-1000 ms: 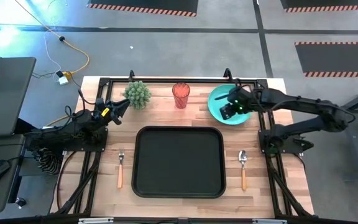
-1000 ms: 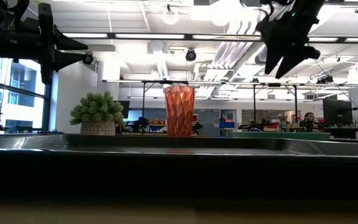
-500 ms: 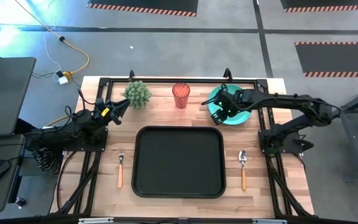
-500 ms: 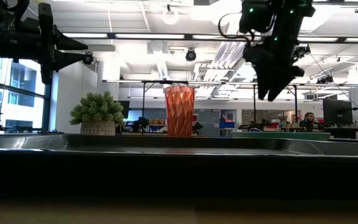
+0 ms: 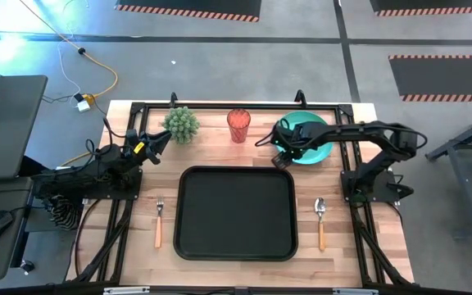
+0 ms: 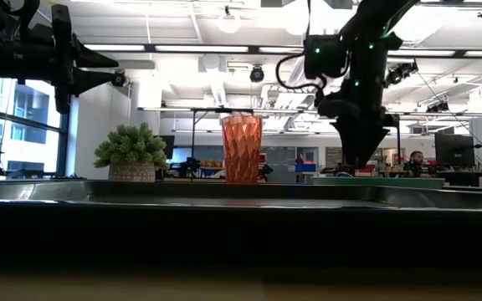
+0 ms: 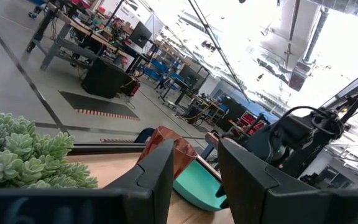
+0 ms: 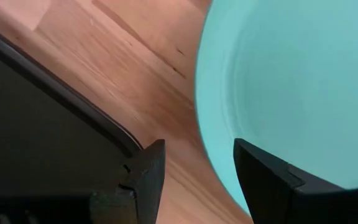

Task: Pick and place plate/cup/fork/spoon on tray
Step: Put the blue plate on the black tray

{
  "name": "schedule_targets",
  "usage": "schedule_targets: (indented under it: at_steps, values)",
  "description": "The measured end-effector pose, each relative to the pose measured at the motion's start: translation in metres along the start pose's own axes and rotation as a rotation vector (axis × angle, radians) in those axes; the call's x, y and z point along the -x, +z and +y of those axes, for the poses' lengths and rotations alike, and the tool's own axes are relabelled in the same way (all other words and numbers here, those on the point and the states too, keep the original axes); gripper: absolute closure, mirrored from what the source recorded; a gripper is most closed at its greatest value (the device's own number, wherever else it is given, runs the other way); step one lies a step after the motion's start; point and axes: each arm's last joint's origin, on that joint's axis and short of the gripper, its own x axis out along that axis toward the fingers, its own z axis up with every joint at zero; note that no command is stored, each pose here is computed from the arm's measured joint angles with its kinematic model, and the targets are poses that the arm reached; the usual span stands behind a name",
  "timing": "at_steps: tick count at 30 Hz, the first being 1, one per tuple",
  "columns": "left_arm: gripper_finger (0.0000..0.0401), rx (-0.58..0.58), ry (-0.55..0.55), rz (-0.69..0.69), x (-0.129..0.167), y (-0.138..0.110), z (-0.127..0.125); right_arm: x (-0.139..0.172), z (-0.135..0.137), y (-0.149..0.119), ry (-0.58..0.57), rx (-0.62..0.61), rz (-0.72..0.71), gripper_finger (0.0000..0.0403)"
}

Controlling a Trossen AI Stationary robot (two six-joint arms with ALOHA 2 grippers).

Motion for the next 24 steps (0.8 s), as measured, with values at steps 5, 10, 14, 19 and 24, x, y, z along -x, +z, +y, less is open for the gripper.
schedule_targets:
  at_steps: [5,10,14,19,24]
  values:
    - [0.0286,0.000,0.000,0.000,0.000,0.000,0.000,-0.014,0.004,0.003,0.004,0.017,0.028,0.0221]
    - [0.0286,-0.001,0.001,0.001,0.000,0.000,0.000,-0.026,0.005,0.004,-0.031,0.021,0.054,0.0222]
    - [0.0286,-0.001,0.001,0.001,0.000,0.000,0.000,-0.035,0.006,0.004,-0.055,0.014,0.074,0.0235]
    - [0.0286,-0.001,0.001,0.001,0.000,0.000,0.000,-0.039,0.006,0.004,-0.069,0.002,0.082,0.0287]
    - [0.0286,-0.001,0.001,0.002,0.000,0.000,0.000,-0.039,0.006,0.004,-0.069,-0.021,0.079,0.0353]
